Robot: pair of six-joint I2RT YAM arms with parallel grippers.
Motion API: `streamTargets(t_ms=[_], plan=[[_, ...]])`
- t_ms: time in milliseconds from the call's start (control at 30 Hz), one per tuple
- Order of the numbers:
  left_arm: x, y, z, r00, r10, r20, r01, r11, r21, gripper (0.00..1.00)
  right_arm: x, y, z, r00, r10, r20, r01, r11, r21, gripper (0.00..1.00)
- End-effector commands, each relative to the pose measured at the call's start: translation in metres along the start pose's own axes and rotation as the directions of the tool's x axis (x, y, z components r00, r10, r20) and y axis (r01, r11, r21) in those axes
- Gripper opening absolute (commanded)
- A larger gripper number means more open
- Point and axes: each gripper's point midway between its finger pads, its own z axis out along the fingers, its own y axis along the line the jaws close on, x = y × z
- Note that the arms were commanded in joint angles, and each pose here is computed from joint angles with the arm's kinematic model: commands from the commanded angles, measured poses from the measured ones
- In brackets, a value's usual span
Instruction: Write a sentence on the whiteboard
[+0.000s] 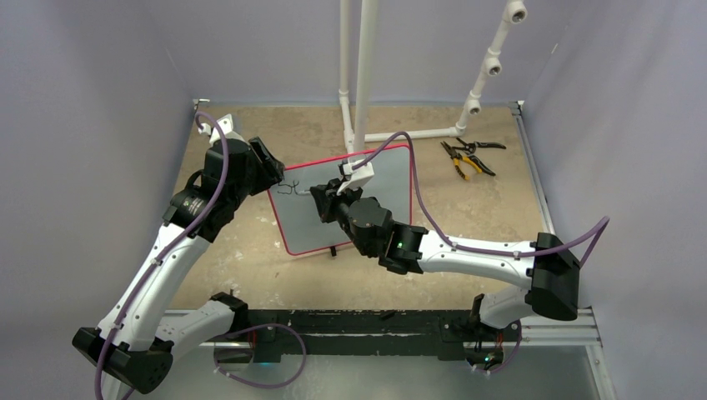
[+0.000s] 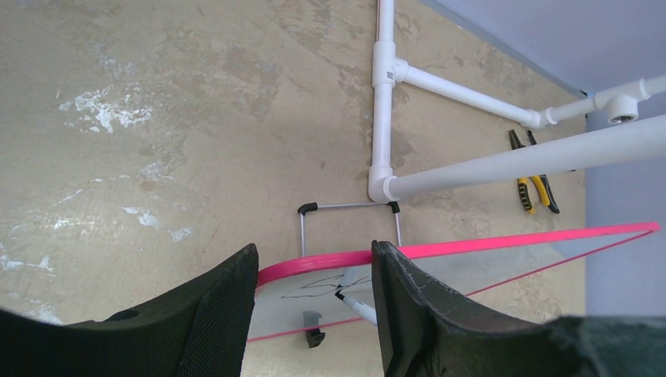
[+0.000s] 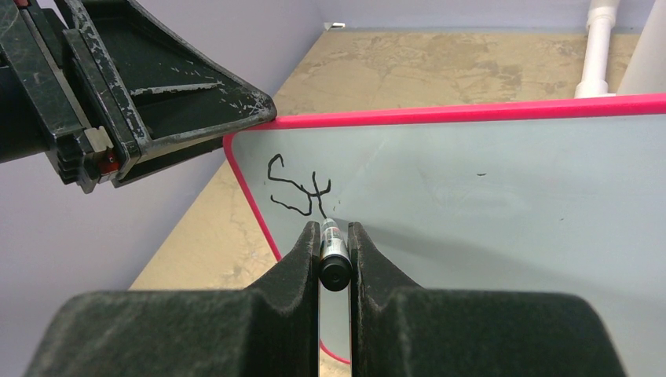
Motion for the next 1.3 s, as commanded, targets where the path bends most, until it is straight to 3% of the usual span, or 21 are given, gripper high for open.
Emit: streamTargets(t_ms=[0,167,367,1267], plan=[[0.005,-0.004,-0.004,1.000,0.004,-0.025,-0.003,1.000,0.028,0.52,-0.010,-0.012,0.002,0.999,-0.001,0.034,-0.002,0.998,0.070,0.00],[0.007,-0.003,-0.003,1.000,0.005,-0.030,-0.004,1.000,0.027,0.52,-0.020,-0.014,-0.001,0.998,0.008,0.063,-0.013,0.997,0.071,0.00],[0.008,-0.001,-0.003,1.000,0.002,-0.030,-0.001,1.000,0.021,0.52,-0.043,-0.002,-0.015,0.992,0.048,0.120,-0.044,0.999,-0.031,0.00],[0.008,0.000,-0.001,1.000,0.004,-0.028,-0.004,1.000,0.012,0.52,-0.045,0.003,-0.004,0.990,0.013,0.140,-0.010,1.000,-0.022,0.00]])
